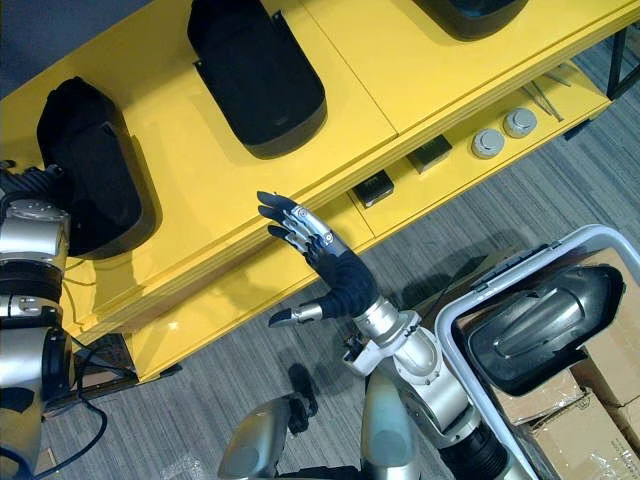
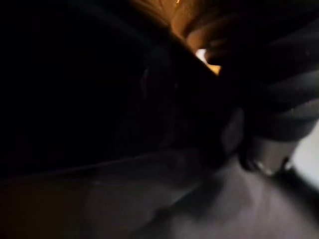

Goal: Walk over and take plastic housings, then place them on the shelf

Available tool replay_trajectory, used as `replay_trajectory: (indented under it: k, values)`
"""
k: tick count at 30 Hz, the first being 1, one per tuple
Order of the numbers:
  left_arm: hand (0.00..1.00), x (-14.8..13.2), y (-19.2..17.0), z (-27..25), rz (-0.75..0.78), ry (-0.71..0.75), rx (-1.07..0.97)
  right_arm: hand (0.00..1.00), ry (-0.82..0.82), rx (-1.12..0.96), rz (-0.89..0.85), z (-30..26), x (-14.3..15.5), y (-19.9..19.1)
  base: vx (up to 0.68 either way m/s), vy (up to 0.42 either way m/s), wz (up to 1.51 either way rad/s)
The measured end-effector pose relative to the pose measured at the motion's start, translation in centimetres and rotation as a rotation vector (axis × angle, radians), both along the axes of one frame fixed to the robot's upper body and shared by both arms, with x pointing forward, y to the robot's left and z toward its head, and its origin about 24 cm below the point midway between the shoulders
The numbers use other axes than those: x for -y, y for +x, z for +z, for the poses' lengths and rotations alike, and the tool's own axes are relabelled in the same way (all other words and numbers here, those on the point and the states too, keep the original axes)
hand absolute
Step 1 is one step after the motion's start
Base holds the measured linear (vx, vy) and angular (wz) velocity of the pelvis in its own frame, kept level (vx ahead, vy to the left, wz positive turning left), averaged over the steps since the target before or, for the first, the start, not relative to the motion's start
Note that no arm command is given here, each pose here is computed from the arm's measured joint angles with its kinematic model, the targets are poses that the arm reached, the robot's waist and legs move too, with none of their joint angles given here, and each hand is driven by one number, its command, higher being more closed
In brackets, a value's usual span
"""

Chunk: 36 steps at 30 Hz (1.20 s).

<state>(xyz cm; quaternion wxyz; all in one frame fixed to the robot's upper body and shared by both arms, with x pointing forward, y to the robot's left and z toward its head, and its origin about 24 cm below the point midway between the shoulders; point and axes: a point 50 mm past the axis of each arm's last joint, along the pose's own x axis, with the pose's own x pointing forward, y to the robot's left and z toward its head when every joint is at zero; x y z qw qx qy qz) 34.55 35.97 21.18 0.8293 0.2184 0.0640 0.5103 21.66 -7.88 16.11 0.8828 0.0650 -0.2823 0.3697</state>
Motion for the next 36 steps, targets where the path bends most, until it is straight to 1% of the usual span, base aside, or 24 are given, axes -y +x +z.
replay_trajectory:
  k: [3,4,5,7,9,11,12,13,14,16,17,19,20,21,22,23,24,25,28,30,32,33,34,36]
  values:
    - [0.00,0.1,-0.2,0.9,0.057,0.030,0.135,0.00,0.012,-0.024,-0.017,-0.7,0.4,-0.3,0.01,0.006,-0.02]
    - [0.00,0.1,-0.3,1.2,0.060,0.032,0.165,0.00,0.016,-0.026,-0.021,-0.8,0.5,-0.4,0.02,0.024,-0.05]
    - [0.00,0.5,-0.4,2.4,0.053,0.066,0.276,0.00,0.031,-0.029,-0.028,-1.1,0.7,-0.7,0.01,0.024,-0.04]
    - [0.00,0.8,-0.5,3.4,0.039,0.077,0.364,0.00,0.040,-0.028,-0.031,-1.2,0.7,-0.8,0.00,0.000,0.00]
    - [0.00,1.4,-0.6,4.7,-0.003,0.096,0.495,0.00,0.052,-0.032,-0.032,-1.3,0.6,-0.9,0.02,0.014,0.02]
    - [0.00,2.1,-0.8,5.8,-0.061,0.084,0.628,0.00,0.052,-0.039,-0.042,-1.5,0.5,-0.9,0.07,0.023,0.03]
    - [0.00,3.3,-0.9,6.4,-0.127,0.072,0.734,0.00,0.037,-0.052,-0.050,-2.0,0.4,-0.7,0.08,0.022,0.01]
    - [0.00,4.0,-1.1,6.2,-0.175,0.076,0.781,0.00,0.029,-0.069,-0.052,-2.4,0.3,-0.6,0.09,0.025,0.03]
    - [0.00,4.5,-1.2,6.0,-0.209,0.075,0.810,0.00,0.029,-0.080,-0.054,-2.7,0.3,-0.6,0.12,0.030,0.07]
    - [0.00,6.7,-2.3,5.4,-0.354,0.038,0.942,0.00,0.040,-0.104,-0.048,-3.1,0.0,-0.8,0.18,0.058,0.13]
    - [0.00,7.2,-2.7,5.1,-0.396,0.018,0.973,0.00,0.040,-0.111,-0.043,-3.2,-0.2,-0.8,0.14,0.047,0.19]
    - [0.00,8.7,-5.2,3.1,-0.502,-0.037,1.057,0.00,0.022,-0.127,-0.020,-3.8,-1.1,-1.0,0.09,0.026,0.22]
    - [0.00,9.0,-6.1,2.3,-0.513,-0.056,1.070,0.00,0.016,-0.138,-0.012,-4.0,-1.3,-1.0,0.05,0.014,0.30]
    - [0.00,9.4,-7.7,0.4,-0.514,-0.094,1.076,0.00,-0.003,-0.164,-0.002,-4.7,-1.8,-1.0,0.04,-0.004,0.49]
    - [0.00,9.9,-9.6,-1.9,-0.504,-0.136,1.053,0.00,-0.029,-0.188,-0.004,-5.4,-2.2,-0.9,0.04,-0.009,0.57]
    - [0.00,10.1,-10.5,-3.0,-0.493,-0.153,1.038,0.00,-0.040,-0.198,-0.005,-5.8,-2.3,-0.9,0.02,-0.020,0.57]
    - [0.00,10.4,-12.3,-5.1,-0.455,-0.192,0.997,0.00,-0.047,-0.219,-0.007,-6.3,-2.4,-0.7,-0.02,-0.027,0.53]
    - [0.00,10.6,-14.0,-7.2,-0.416,-0.220,0.936,1.00,-0.050,-0.239,-0.012,-6.7,-2.5,-0.6,-0.03,-0.029,0.49]
    - [0.00,10.7,-16.8,-11.0,-0.347,-0.290,0.772,1.00,-0.054,-0.265,-0.018,-7.4,-3.3,0.0,-0.05,-0.023,0.48]
    - [0.00,10.6,-18.3,-13.3,-0.291,-0.357,0.665,1.00,-0.055,-0.286,0.004,-7.7,-4.8,0.5,-0.05,-0.022,0.43]
    - [0.00,10.8,-19.2,-14.5,-0.269,-0.366,0.575,1.00,-0.068,-0.324,0.017,-8.4,-6.2,0.7,-0.05,-0.024,0.42]
    - [0.00,11.0,-19.5,-15.3,-0.263,-0.355,0.501,1.00,-0.088,-0.355,-0.011,-9.2,-7.0,1.3,-0.03,-0.015,0.44]
    - [0.00,11.1,-19.7,-15.8,-0.255,-0.356,0.471,1.00,-0.096,-0.375,-0.023,-9.6,-7.2,1.6,-0.01,-0.006,0.39]
    - [0.00,11.4,-20.5,-17.8,-0.231,-0.402,0.387,1.00,-0.126,-0.420,-0.074,-10.6,-7.6,2.7,0.00,0.005,0.33]
